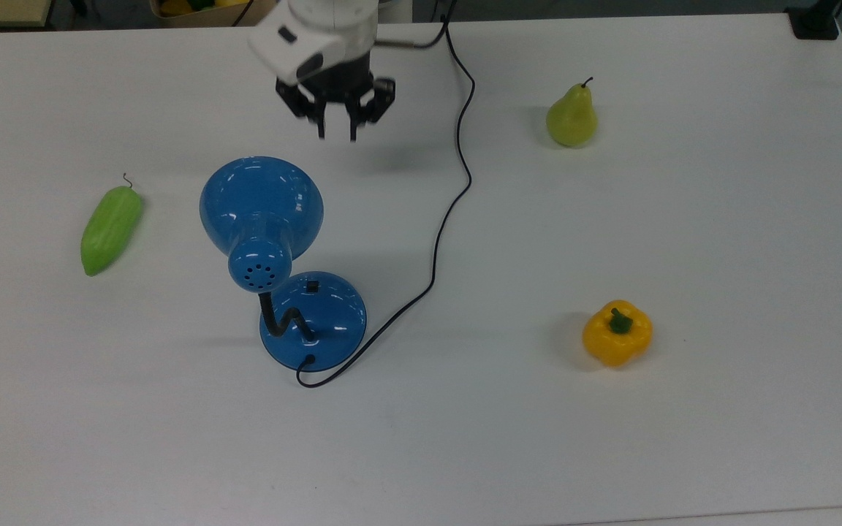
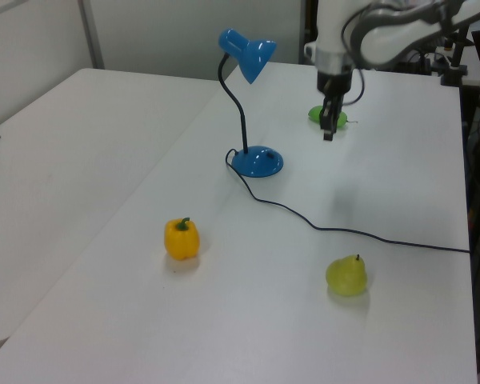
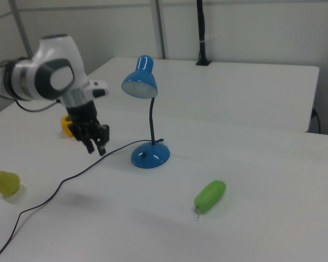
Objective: Turn off lamp
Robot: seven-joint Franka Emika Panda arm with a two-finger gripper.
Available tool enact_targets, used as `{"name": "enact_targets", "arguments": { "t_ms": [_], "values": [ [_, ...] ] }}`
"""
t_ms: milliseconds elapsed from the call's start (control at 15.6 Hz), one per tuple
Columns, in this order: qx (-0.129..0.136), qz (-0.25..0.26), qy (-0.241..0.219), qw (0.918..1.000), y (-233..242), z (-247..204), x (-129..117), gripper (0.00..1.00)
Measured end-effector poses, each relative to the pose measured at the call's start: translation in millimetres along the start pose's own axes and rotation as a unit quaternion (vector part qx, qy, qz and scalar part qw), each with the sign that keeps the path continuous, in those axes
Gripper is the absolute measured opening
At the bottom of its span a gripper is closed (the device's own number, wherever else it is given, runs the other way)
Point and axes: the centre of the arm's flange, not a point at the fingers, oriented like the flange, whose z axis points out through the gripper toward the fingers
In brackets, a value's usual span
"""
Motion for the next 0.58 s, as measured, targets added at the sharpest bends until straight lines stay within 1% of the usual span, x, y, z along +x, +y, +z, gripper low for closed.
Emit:
{"name": "enact_targets", "arguments": {
  "t_ms": [128,192,257,385,449,577],
  "values": [
    [0.001,0.006,-0.009,0.9999,1.4,-42.7,-10.4,0.61],
    [0.006,0.011,-0.013,0.9998,2.8,-65.0,-14.2,0.71],
    [0.018,0.018,-0.013,0.9996,4.5,-90.4,-16.9,0.81],
    [0.049,0.031,-0.004,0.9983,9.2,-131.3,-19.2,0.99],
    [0.062,0.036,-0.003,0.9974,13.4,-146.4,-20.4,1.0],
    [0.073,0.043,-0.004,0.9964,20.7,-168.3,-24.0,1.0]
  ]
}}
